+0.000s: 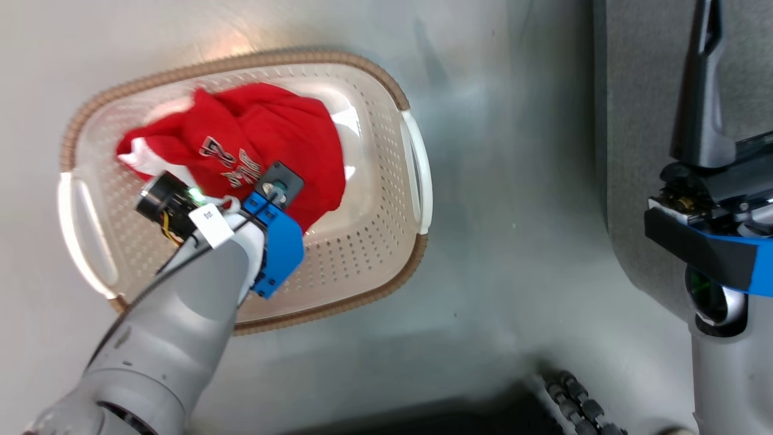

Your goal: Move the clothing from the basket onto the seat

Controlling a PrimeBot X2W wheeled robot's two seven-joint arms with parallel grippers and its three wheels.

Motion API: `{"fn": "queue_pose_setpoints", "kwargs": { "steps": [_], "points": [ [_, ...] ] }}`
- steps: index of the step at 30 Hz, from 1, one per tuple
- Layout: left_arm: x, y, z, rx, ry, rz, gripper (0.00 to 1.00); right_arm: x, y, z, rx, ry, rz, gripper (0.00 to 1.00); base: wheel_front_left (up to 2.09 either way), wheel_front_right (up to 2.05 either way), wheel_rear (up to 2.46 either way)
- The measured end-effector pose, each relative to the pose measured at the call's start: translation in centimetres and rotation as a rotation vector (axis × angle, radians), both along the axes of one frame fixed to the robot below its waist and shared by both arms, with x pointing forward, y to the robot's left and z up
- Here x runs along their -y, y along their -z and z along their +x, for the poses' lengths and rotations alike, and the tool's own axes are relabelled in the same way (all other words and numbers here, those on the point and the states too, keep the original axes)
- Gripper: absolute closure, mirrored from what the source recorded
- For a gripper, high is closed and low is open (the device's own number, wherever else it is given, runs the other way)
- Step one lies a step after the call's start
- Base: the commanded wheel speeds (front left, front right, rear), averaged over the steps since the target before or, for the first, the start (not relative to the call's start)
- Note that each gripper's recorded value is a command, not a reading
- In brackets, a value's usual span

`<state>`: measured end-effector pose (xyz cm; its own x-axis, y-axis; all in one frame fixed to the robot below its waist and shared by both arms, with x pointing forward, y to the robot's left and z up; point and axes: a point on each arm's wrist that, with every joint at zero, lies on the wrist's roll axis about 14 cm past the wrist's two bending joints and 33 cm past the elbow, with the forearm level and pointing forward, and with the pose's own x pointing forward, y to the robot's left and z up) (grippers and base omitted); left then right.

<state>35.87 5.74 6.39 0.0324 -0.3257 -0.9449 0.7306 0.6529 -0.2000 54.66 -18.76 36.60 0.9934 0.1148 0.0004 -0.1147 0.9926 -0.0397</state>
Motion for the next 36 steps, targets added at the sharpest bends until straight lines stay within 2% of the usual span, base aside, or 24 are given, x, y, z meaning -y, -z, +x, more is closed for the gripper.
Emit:
{"fn": "queue_pose_setpoints", "kwargs": {
  "steps": [7,16,36],
  "points": [
    [0.6,-3.8,0.4,0.067,-0.03,-0.058,1.0,-0.9,-3.2,0.0,0.047,-0.022,0.022,0.0,0.0,0.0,0.0],
    [0.8,-9.9,2.3,0.207,-0.132,-0.136,1.0,-1.6,-8.0,-1.2,0.111,-0.044,0.035,0.0,0.0,0.0,0.0],
    [-0.3,-24.3,5.8,0.572,-0.333,-0.303,1.0,-4.1,-17.2,-6.9,0.234,-0.095,0.072,0.0,0.0,0.0,0.0]
  ]
}}
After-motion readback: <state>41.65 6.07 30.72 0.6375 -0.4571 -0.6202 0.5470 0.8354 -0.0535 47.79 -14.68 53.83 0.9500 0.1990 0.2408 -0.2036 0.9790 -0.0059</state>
